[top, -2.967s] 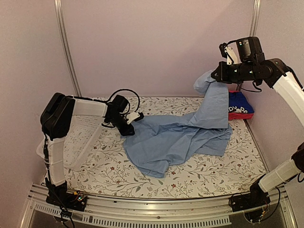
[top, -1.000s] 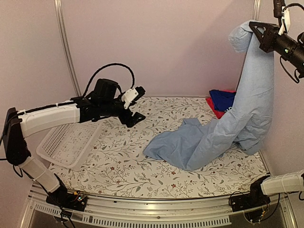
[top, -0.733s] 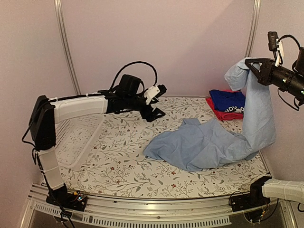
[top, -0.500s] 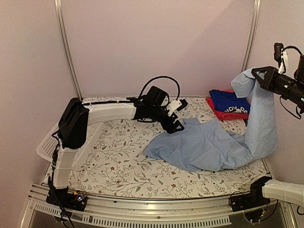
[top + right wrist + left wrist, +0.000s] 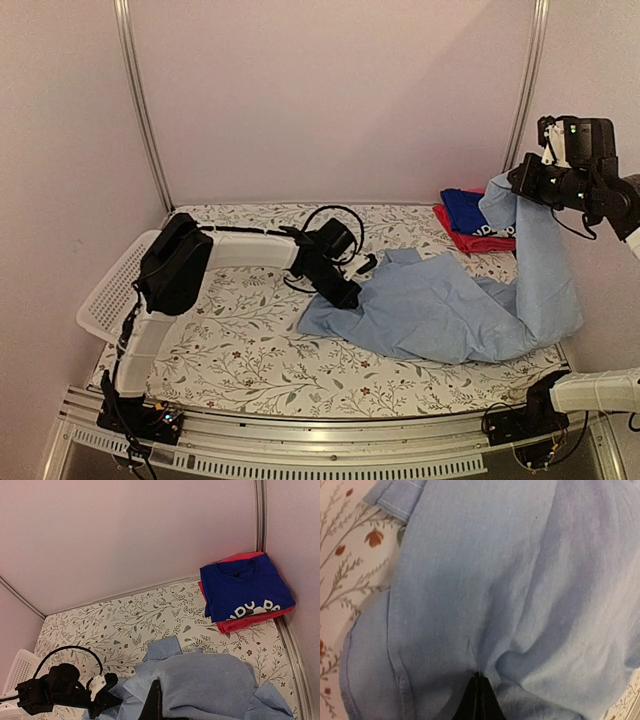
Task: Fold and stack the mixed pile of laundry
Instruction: Adjust the crumpled shirt at the center of the board.
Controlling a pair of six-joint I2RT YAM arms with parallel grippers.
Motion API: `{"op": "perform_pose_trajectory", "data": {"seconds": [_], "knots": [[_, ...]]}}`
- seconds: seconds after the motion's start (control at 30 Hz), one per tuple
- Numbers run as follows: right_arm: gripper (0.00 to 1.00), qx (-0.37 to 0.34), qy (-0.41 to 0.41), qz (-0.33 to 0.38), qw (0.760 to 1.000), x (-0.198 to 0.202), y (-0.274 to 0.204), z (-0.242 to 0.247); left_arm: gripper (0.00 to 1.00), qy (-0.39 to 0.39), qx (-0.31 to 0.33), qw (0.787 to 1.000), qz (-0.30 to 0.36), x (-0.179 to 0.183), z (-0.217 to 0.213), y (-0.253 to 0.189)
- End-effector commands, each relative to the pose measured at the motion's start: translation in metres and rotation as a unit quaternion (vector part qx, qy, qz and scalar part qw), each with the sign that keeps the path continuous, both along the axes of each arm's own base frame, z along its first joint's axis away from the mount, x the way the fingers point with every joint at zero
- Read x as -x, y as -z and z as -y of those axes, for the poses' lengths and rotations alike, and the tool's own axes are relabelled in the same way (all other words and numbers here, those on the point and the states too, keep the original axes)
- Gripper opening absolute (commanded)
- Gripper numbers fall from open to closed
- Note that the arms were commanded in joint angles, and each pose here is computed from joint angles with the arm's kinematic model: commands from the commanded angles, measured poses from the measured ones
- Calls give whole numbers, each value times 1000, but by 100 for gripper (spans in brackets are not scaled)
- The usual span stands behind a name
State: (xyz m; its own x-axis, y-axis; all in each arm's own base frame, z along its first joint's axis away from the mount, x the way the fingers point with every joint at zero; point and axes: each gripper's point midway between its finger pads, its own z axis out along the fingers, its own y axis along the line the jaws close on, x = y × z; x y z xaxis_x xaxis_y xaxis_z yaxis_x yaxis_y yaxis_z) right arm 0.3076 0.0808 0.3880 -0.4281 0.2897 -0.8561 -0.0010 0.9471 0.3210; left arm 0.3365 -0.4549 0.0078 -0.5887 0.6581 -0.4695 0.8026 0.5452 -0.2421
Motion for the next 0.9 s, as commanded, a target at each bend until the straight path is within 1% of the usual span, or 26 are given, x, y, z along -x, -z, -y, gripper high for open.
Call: {"op": "perform_pose_trajectory", "data": {"seconds": [0.0, 0.1, 0.17, 0.23, 0.27, 0.3, 0.33, 0.37, 0.4, 0.43, 0.47, 0.5, 0.53, 0.6, 0.67, 0.73, 0.8, 0.87], "knots": [[0, -17, -35, 0, 999, -14, 12, -18, 0, -71, -96, 987, -107, 68, -91, 21], [0, -44, -77, -42, 995, -18, 40, -40, 0, -97, -127, 974, -158, 133, -144, 22], [0, -60, -102, -78, 990, -16, 62, -52, 0, -97, -134, 969, -181, 174, -165, 15], [0, -65, -115, -112, 985, -11, 84, -58, 0, -65, -118, 974, -181, 201, -165, 1], [0, -61, -115, -124, 984, -8, 92, -57, 5, -44, -93, 982, -160, 204, -156, -14], [0, -52, -112, -135, 983, -5, 100, -54, 22, -29, -57, 990, -130, 198, -143, -35], [0, -46, -110, -147, 982, -2, 108, -52, 43, -18, -18, 997, -78, 182, -130, -60], [0, -40, -112, -161, 980, 2, 118, -52, 62, -9, 24, 999, -21, 164, -115, -87], [0, -37, -117, -175, 977, 6, 128, -52, 76, 2, 58, 998, 31, 146, -102, -112], [0, -37, -127, -190, 973, 10, 138, -54, 86, 15, 88, 993, 77, 129, -90, -133], [0, -38, -138, -203, 969, 14, 147, -58, 89, 27, 111, 987, 111, 112, -78, -147], [0, -38, -151, -217, 964, 17, 157, -62, 90, 40, 128, 982, 131, 94, -66, -158], [0, -41, -160, -229, 959, 20, 164, -65, 89, 54, 133, 979, 143, 76, -54, -160], [0, -45, -175, -248, 952, 21, 176, -71, 84, 97, 118, 977, 147, 49, -31, -154], [0, -44, -180, -259, 948, 21, 182, -73, 79, 141, 72, 978, 138, 35, -15, -134], [0, -37, -180, -257, 949, 19, 182, -72, 77, 182, 44, 969, 160, 19, -3, -121], [0, -30, -177, -252, 951, 17, 179, -69, 78, 225, 32, 955, 192, 8, 8, -115], [0, -25, -175, -250, 952, 17, 176, -67, 79, 255, 34, 941, 220, -4, 14, -116]]}}
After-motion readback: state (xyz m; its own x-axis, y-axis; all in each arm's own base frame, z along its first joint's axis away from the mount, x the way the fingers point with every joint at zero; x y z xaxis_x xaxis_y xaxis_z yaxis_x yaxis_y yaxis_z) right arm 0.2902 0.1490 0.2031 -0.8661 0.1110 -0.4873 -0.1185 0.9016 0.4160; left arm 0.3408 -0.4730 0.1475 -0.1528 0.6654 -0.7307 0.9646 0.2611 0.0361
